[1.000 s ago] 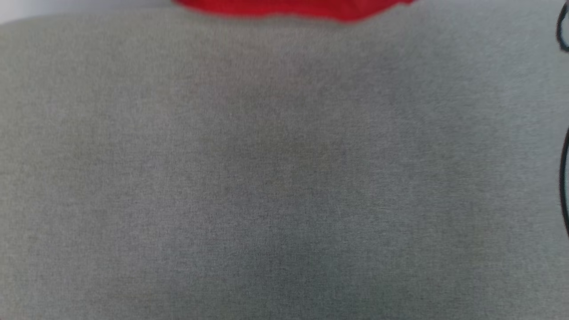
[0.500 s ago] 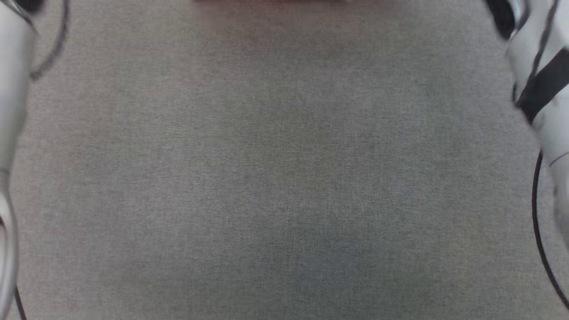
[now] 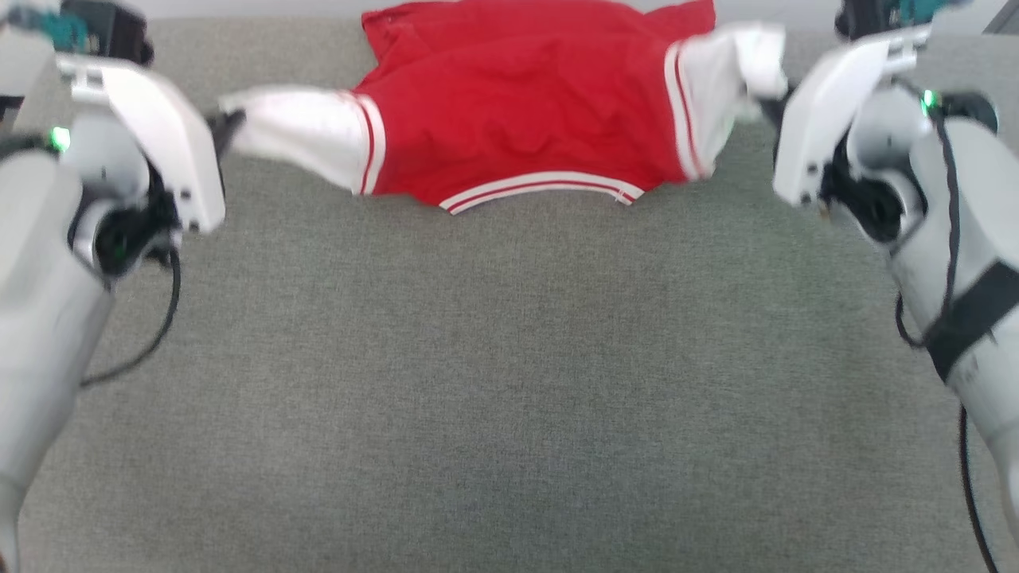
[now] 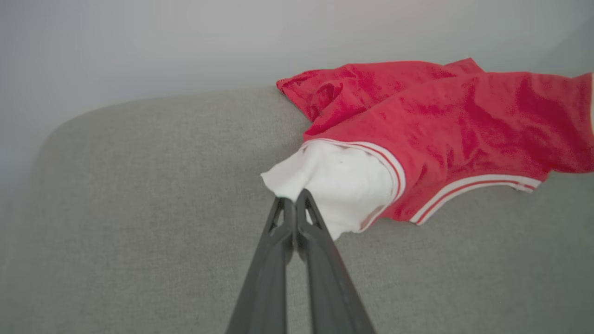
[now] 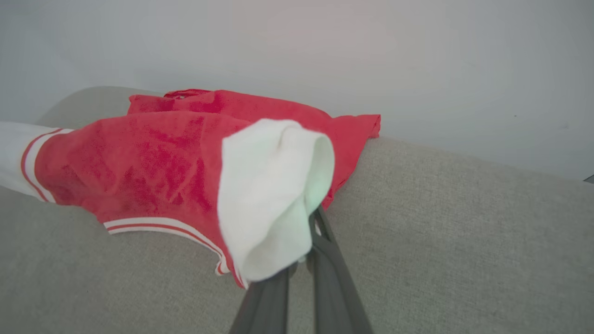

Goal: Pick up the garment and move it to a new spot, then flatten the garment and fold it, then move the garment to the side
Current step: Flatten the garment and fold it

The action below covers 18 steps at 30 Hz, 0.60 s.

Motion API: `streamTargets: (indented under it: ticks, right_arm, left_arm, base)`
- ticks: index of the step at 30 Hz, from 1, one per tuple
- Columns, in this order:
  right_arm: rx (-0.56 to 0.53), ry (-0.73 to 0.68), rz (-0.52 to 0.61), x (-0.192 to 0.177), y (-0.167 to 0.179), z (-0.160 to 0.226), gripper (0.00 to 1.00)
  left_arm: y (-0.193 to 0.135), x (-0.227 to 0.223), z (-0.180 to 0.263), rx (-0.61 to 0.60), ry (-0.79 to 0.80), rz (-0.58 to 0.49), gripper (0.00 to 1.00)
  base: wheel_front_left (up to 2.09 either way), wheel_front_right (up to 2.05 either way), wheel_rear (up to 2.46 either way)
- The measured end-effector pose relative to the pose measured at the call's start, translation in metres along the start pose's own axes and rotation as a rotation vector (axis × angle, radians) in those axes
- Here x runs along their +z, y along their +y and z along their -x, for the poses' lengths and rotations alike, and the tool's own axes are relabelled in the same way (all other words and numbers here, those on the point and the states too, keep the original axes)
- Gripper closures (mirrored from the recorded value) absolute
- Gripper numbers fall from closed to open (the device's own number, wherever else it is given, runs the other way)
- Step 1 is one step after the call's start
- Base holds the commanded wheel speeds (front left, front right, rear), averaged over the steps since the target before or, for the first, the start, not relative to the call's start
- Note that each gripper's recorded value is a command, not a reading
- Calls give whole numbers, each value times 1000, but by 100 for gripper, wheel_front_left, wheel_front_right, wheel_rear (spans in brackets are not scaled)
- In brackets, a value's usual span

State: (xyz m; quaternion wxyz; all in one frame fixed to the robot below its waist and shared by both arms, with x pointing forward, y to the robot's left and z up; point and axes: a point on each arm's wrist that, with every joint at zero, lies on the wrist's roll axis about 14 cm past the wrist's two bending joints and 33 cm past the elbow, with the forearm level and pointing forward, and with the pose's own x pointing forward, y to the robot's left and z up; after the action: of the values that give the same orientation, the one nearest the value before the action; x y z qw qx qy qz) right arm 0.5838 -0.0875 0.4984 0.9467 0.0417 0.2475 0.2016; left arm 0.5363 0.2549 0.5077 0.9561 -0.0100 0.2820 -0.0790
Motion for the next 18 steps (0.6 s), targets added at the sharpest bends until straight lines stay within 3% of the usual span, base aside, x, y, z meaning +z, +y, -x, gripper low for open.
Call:
streamTargets:
  ticks: [7, 18]
  right_arm:
    - [21, 150, -39, -45, -10, 35, 100]
    - [48, 388, -89, -120, -21, 96, 100]
  left_arm:
    - [-2, -63, 30, -29, 153, 60, 100]
    - [-22, -127, 90, -27, 256, 161, 100]
  base:
    - [0, 0, 0]
    - [0, 0, 0]
